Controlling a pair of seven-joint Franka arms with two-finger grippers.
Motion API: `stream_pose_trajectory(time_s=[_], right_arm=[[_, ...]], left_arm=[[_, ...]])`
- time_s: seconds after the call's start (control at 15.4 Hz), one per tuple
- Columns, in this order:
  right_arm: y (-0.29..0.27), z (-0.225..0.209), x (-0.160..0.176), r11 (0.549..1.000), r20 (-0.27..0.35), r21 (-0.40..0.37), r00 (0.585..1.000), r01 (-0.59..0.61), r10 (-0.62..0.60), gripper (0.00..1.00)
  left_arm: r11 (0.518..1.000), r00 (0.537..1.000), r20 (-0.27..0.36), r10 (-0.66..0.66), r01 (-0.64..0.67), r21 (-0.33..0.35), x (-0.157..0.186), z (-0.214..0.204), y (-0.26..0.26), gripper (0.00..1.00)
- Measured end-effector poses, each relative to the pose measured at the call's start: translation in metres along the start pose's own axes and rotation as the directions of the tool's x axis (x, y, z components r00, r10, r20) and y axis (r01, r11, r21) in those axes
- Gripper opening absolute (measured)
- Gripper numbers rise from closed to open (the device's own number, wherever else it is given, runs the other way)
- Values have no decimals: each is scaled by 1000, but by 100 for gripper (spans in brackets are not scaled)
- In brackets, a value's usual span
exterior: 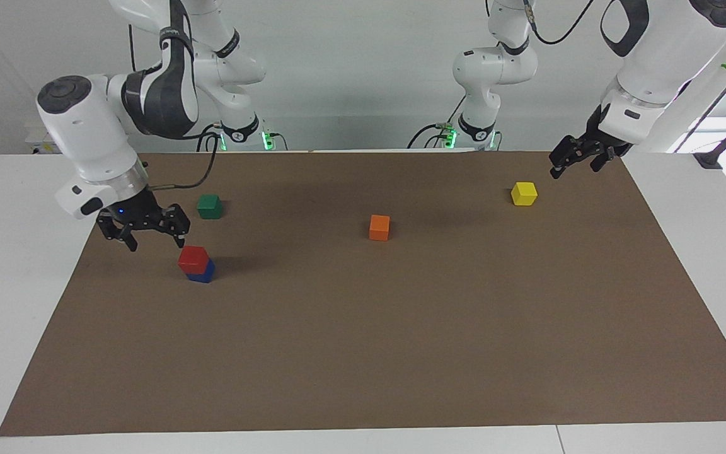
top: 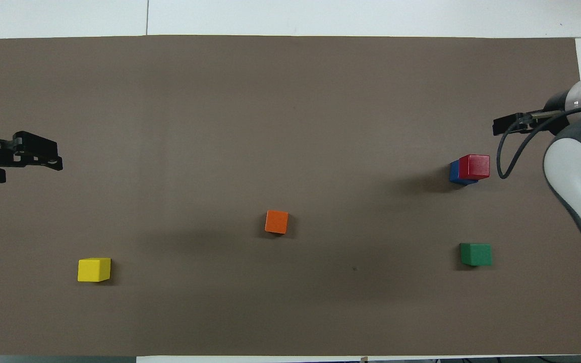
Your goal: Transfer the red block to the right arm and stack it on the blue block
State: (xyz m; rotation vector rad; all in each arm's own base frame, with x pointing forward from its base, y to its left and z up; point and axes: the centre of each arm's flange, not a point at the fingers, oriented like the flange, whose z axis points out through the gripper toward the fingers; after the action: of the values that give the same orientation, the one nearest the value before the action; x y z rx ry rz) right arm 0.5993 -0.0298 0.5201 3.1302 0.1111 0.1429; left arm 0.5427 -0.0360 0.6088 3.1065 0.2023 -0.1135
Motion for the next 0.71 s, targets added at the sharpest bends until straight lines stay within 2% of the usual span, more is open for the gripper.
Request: stream_pose_trajectory(time_s=[0.39,0.71], right_arm=[[-6,-96,-52,1000,95,20,995,4,-6,100],[1,-127,-76,1000,88,20,996,-11,9,100]], left_arm=[[1000,1000,0,0,0,0,0,0,0,100],[1000,1000,0,0,0,0,0,0,0,100]])
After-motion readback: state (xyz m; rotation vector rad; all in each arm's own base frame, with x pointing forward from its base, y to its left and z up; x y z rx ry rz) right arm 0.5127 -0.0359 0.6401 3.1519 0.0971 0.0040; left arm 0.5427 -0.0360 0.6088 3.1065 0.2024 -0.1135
